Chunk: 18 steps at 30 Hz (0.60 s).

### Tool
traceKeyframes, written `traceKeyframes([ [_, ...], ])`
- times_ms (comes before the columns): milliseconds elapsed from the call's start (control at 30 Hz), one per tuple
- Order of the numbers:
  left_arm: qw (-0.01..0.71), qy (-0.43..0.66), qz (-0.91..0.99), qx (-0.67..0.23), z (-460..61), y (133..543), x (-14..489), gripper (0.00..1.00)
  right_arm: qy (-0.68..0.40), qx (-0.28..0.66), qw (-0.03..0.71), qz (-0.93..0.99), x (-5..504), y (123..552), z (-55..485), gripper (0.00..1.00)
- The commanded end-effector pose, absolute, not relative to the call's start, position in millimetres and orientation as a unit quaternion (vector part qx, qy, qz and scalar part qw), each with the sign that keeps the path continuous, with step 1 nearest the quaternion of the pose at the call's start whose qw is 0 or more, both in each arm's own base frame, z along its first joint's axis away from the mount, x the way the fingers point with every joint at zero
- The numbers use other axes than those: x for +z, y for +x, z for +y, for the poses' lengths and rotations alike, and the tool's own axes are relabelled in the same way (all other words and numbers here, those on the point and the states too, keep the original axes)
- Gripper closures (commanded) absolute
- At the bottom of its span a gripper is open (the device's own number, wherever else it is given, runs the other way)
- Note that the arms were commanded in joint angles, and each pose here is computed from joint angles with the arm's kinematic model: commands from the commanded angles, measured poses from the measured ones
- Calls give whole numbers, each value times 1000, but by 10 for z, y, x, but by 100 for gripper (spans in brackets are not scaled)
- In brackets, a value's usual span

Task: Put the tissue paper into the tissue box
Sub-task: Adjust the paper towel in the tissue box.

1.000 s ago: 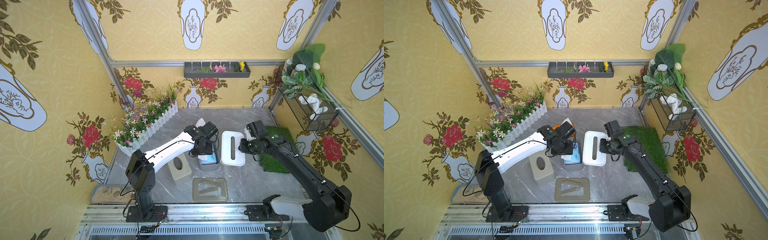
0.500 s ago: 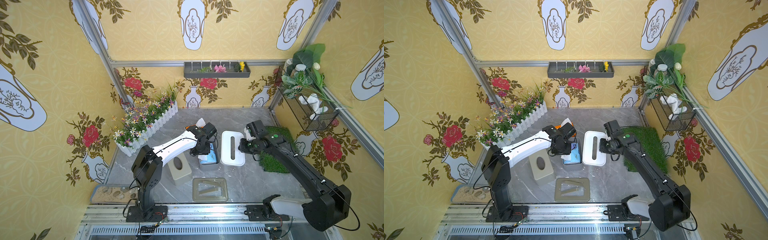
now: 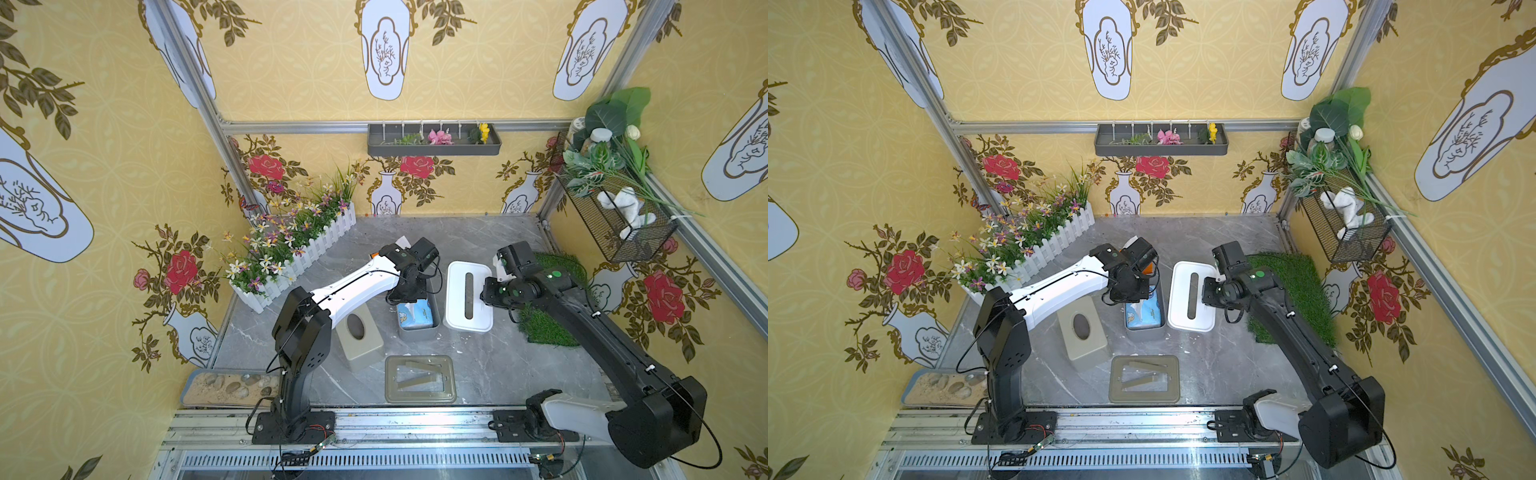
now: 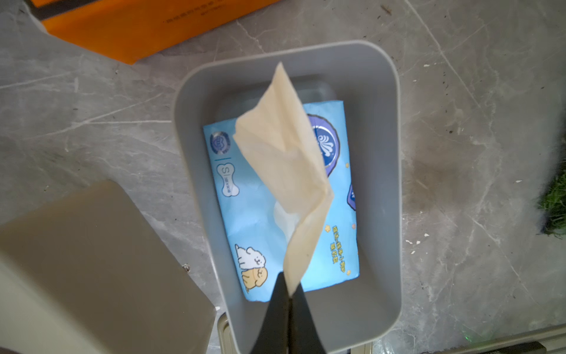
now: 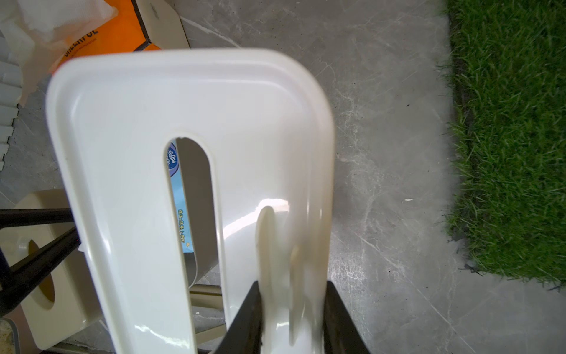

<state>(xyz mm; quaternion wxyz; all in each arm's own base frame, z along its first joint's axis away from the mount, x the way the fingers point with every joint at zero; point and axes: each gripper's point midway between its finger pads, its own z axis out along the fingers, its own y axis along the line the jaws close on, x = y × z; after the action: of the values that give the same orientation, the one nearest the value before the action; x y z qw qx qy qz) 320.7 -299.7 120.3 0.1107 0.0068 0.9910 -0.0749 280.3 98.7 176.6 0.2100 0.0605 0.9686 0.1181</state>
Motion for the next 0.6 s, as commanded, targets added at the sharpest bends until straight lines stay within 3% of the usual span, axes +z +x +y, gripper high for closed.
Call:
traceKeyframes([
  [0, 90, 21, 993, -77, -3104, 3170, 1073, 100, 63, 111, 220, 967, 1784, 2822, 937, 82],
  [567, 55, 48, 994, -85, -3562, 3188, 680, 100, 72, 111, 221, 966, 1786, 2793, 867, 82],
])
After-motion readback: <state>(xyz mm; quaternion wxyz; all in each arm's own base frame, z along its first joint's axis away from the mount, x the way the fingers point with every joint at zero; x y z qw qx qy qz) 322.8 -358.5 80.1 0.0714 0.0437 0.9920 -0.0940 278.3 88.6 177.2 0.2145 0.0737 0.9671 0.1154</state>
